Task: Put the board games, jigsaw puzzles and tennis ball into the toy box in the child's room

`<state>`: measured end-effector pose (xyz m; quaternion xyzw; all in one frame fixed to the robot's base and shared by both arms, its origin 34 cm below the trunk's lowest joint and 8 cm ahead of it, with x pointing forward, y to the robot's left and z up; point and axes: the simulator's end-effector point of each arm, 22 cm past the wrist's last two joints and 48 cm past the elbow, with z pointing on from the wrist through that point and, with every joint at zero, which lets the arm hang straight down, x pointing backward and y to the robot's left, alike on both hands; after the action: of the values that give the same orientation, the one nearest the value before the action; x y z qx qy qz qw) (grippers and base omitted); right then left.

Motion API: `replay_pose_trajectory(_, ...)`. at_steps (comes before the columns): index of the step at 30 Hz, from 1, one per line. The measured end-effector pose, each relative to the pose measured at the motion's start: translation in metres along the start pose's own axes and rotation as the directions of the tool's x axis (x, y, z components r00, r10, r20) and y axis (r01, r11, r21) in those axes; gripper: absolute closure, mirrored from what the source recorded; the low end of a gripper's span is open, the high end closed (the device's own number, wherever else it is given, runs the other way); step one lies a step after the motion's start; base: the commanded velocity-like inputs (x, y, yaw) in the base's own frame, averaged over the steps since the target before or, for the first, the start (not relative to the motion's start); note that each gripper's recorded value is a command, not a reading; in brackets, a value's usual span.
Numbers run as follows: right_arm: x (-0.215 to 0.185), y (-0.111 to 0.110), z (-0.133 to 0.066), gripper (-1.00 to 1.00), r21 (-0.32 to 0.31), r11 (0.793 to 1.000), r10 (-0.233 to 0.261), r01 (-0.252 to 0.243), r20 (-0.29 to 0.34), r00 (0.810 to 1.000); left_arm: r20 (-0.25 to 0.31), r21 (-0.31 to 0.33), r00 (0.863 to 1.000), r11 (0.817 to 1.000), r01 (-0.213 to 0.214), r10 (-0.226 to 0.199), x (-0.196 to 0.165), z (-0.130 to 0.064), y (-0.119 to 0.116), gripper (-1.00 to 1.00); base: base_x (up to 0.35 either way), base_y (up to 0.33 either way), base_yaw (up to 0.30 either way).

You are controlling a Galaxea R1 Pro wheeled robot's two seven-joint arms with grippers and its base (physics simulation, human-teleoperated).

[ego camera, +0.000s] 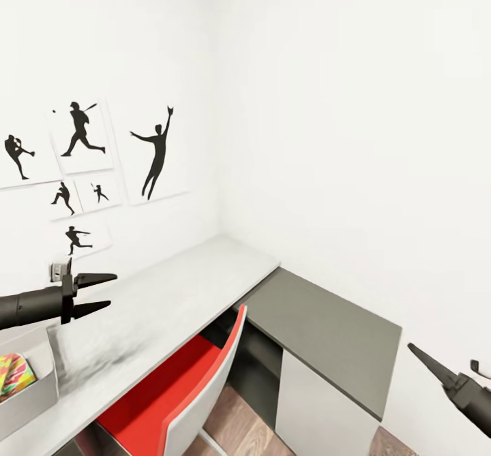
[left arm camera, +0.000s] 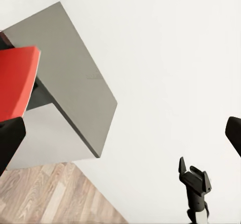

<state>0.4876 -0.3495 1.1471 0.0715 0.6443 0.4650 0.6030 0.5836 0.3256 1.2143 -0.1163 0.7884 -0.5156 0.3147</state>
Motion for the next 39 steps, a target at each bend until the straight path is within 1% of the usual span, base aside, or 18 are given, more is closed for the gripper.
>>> replay_pose_trajectory(2,-0.002,0.003,-0.006,-1.00,-0.011,1.000,-0.011,0.011,0.010,1.000,-0.002,0.017,1.000,1.000,0.000,0.000,0.001,0.001,-0.004,-1.00,0.000,0.000,-0.200)
replay_pose_trajectory(7,-0.009,0.003,-0.016,-1.00,-0.010,1.000,-0.023,0.023,0.033,0.999,-0.005,0.049,1.000,0.999,0.003,-0.003,0.005,0.004,-0.012,-1.00,0.000,0.000,-0.200)
replay_pose_trajectory(13,-0.014,0.004,-0.021,-1.00,-0.010,0.999,-0.031,0.032,0.045,0.998,-0.009,0.070,1.000,0.998,0.005,-0.005,0.009,0.006,-0.017,-1.00,0.000,0.000,-0.200)
replay_pose_trajectory(23,-0.018,0.008,-0.023,-1.00,-0.017,0.999,-0.041,0.042,0.056,0.998,-0.056,0.073,0.998,0.997,0.016,-0.012,0.029,0.016,-0.016,-1.00,0.000,0.000,-0.201)
replay_pose_trajectory(29,-0.021,0.010,-0.024,-1.00,-0.022,0.999,-0.045,0.047,0.061,0.997,-0.101,0.063,0.995,0.998,0.028,-0.022,0.047,0.024,-0.010,-1.00,0.000,0.000,-0.201)
replay_pose_trajectory(39,-0.023,0.015,-0.025,-1.00,-0.030,0.998,-0.052,0.055,0.068,0.996,-0.113,0.061,0.993,0.998,0.025,-0.018,0.053,0.024,-0.012,-1.00,0.000,0.000,-0.201)
